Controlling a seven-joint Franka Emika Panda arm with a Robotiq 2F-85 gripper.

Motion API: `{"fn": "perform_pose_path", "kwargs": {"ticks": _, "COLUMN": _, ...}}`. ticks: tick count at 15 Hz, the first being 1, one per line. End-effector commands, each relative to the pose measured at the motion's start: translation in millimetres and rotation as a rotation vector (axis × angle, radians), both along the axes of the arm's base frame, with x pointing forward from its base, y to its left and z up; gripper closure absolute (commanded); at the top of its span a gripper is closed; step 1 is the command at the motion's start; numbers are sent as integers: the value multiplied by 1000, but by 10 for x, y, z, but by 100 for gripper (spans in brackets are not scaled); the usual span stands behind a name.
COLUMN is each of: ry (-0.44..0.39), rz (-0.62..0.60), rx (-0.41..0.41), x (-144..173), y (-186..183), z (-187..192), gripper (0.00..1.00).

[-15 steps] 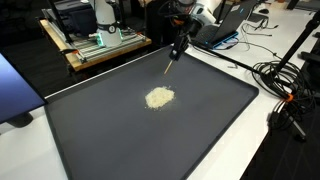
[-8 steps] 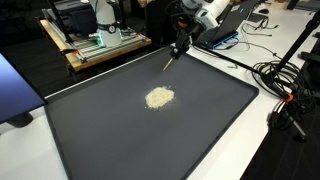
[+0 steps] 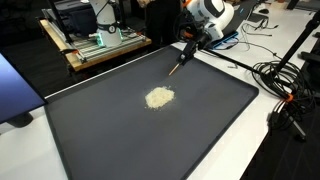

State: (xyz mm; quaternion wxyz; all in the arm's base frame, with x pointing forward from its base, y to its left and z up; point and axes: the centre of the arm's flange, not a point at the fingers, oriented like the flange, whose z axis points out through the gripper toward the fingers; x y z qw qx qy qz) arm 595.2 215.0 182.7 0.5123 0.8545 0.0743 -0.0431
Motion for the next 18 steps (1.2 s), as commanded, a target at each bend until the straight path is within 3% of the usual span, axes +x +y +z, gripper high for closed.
{"fn": "perform_pose_path", "kwargs": {"ticks": 1, "ry": 13, "rz": 19, "rx": -24, "x": 259, "y": 37, "z": -165, "gripper": 97}}
{"fn": "perform_pose_path", "kwargs": {"ticks": 8, "ry": 78, "rz": 21, "rx": 73, "x": 500, "y": -236, "z": -145, "gripper": 97}}
{"fn": "perform_pose_path", "kwargs": {"ticks": 18, "ry": 203, "rz": 5, "rx": 344, "x": 879, "y": -966, "z": 186, "gripper": 97}}
